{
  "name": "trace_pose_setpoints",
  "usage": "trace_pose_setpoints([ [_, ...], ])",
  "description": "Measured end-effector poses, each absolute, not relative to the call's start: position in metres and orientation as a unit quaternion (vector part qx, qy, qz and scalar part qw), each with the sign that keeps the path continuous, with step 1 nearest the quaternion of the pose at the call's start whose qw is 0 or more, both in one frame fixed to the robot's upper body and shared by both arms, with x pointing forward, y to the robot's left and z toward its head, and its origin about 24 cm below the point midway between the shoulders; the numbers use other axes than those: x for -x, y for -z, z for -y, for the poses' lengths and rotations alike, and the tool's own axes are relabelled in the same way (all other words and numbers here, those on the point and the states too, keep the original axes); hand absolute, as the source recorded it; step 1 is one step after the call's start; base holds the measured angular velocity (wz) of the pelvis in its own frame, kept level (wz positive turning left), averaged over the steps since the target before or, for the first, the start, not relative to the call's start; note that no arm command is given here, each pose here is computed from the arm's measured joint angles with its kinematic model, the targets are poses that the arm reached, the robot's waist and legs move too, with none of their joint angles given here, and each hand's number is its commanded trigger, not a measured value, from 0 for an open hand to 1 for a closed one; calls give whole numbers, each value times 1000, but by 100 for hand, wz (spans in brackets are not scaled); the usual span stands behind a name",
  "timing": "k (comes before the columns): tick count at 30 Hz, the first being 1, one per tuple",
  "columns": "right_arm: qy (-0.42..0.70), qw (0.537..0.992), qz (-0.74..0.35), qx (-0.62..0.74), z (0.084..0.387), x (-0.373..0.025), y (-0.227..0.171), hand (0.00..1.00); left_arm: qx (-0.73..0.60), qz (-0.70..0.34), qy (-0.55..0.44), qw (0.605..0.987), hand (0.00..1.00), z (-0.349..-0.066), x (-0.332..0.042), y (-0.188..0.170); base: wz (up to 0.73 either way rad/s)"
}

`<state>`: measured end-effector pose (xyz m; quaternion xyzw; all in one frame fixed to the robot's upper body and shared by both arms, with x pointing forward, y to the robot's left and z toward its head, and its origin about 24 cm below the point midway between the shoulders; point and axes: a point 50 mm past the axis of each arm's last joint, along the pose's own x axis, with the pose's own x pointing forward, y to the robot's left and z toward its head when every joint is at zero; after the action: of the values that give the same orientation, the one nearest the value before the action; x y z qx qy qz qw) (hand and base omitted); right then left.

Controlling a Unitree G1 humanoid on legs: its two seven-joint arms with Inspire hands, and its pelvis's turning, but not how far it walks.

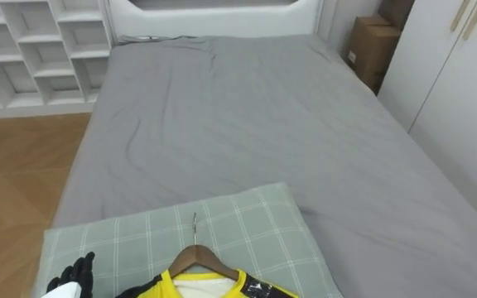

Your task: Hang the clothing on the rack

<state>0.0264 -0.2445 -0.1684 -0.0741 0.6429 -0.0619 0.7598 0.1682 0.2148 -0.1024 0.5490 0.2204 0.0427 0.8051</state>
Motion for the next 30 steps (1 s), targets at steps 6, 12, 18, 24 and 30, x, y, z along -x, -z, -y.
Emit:
trace_pose_setpoints([
  [6,26,743,-658,115,245,-22,169,0,-546,-210,-35,810,0,-212,-183,97,-3],
  [12,8,729,-671,137,245,-19,169,0,-551,-204,-30,809,0,-211,-188,95,-8],
  [18,4,727,-672,143,245,-20,169,0,-566,-198,-17,800,0,-209,-191,94,-5],
  [24,7,727,-672,139,245,-21,169,0,-580,-211,-11,787,0,-212,-195,97,-5],
  [30,6,733,-665,141,245,-28,169,0,-588,-231,-6,775,0,-216,-202,101,0],
])
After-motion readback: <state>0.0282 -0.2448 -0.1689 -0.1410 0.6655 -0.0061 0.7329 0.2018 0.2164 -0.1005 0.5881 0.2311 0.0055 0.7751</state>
